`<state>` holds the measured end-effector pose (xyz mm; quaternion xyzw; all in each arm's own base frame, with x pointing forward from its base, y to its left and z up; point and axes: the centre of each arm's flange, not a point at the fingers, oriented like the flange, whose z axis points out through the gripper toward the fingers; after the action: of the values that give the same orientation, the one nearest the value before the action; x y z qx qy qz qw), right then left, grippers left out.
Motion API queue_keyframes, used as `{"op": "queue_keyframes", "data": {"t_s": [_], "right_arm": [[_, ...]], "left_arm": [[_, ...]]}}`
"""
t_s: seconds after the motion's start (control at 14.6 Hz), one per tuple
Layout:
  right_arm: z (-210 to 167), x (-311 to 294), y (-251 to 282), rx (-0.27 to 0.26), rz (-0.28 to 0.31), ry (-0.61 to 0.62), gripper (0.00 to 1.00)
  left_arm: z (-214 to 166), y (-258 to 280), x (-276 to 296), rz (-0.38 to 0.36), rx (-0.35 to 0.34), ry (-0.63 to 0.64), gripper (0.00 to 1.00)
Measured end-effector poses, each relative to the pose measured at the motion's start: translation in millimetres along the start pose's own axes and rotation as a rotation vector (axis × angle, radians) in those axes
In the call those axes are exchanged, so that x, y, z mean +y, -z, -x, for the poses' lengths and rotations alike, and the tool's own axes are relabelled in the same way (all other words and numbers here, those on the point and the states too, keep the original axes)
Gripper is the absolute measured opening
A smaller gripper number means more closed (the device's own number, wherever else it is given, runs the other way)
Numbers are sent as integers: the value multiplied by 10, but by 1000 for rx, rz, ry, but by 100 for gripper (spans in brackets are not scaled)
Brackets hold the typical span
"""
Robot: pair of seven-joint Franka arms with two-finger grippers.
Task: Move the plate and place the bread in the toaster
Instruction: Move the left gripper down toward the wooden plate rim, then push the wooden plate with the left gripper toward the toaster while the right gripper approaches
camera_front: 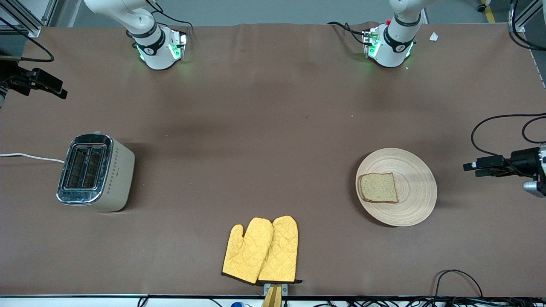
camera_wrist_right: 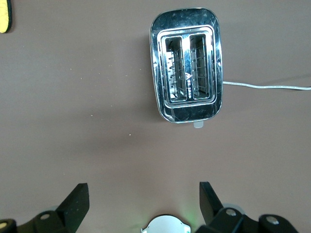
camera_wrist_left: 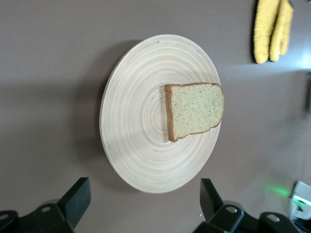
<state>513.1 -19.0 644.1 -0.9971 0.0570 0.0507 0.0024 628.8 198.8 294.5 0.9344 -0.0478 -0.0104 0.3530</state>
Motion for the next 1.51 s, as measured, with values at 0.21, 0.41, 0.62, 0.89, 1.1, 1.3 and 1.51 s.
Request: {"op": "queue_keyframes", "data": {"t_s": [0.21,0.41,0.62,0.89,1.1,1.3,1.51], "right_arm": [[0,0,-3,-1,0,0,100],[1,0,-4,-2,0,0,100],[1,0,-5,-3,0,0,100],[6,0,-9,-7,1,0,100],[9,0,-11,-9,1,1,100],[10,0,-12,-10,1,1,100],[10,5,-18,-12,1,0,100]], "left_arm": [[85,-440,-486,93,-6,-6,87],[132,-711,-714,134,-18,0,82],[133,-884,-786,173,-11,2,67],[136,-1052,-872,211,3,11,58],[125,-1091,-903,212,17,20,50],[124,-1151,-932,225,27,31,46],[112,-1216,-953,239,34,39,35]]}}
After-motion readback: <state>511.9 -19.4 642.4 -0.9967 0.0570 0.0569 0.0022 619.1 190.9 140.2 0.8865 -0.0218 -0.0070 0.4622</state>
